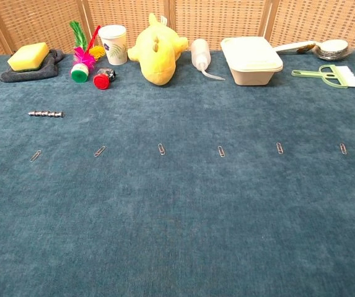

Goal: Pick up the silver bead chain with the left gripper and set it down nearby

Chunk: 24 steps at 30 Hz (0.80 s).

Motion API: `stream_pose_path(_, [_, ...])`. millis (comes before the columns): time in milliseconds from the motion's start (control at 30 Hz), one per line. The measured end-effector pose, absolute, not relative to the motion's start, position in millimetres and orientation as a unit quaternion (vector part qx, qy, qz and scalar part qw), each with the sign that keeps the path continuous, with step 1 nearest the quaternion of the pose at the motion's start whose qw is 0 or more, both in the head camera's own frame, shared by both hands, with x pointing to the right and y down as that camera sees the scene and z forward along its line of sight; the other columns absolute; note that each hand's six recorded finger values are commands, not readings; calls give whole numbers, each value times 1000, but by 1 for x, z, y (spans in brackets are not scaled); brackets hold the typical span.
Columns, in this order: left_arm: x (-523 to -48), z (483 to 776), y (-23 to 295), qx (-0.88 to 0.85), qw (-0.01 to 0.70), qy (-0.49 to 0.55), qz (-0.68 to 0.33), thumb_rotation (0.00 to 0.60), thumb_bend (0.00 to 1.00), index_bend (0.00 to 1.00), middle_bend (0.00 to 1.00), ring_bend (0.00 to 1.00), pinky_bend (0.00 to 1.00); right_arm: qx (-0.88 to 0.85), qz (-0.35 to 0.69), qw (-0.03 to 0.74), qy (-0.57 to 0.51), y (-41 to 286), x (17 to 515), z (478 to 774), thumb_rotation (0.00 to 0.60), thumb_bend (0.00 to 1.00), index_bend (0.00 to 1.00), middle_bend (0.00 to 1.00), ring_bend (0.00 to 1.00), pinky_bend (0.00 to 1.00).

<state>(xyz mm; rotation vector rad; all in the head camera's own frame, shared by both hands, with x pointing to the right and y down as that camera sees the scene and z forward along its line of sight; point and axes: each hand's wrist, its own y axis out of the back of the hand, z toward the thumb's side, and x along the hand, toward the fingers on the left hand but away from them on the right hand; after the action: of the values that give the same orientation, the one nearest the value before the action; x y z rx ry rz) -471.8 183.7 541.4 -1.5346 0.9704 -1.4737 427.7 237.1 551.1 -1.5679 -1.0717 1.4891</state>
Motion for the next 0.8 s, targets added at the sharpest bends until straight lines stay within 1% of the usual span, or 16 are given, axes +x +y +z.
stream_pose_path(133, [-467,550,164,-608,398,367,-580,600,301,267,302,305,221,-606,579,352,-417,241,428,553,512,376,139,202,216,180])
stream_pose_path(233, [-461,558,147,-614,405,353,-579,600,301,274,358,360,222,-605,580,352,-418,241,429,553,513,376,139,202,216,180])
stream_pose_path(300, [-456,565,134,-619,410,340,-577,600,301,304,448,441,252,-605,579,352,-418,240,428,553,512,376,139,202,216,179])
stream_pose_path(367, [-451,571,123,-622,415,330,-576,600,301,319,489,479,286,-604,580,352,-418,241,428,552,512,376,139,202,216,180])
stream_pose_path(467, [-441,579,105,-624,429,320,-569,600,301,320,512,510,342,-603,584,350,-417,243,429,553,512,376,139,202,216,180])
stream_pose_path(533, [-435,586,93,-625,437,312,-566,600,301,320,562,559,415,-601,586,348,-417,244,431,554,512,376,139,202,216,180])
stream_pose_path(600, [-428,594,81,-626,445,302,-564,600,301,320,655,642,545,-599,587,347,-420,244,432,553,513,376,139,202,215,180])
stream_pose_path(633, [-424,598,75,-627,448,298,-563,600,301,320,691,675,591,-598,587,347,-421,244,433,553,513,376,139,202,215,180])
stream_pose_path(700, [-417,605,64,-628,454,292,-560,600,300,320,795,778,716,-597,588,347,-421,244,434,554,513,376,139,202,215,180])
stream_pose_path(800, [-407,615,49,-632,460,283,-556,600,300,324,897,883,827,-597,589,346,-420,243,434,555,514,376,140,202,216,180])
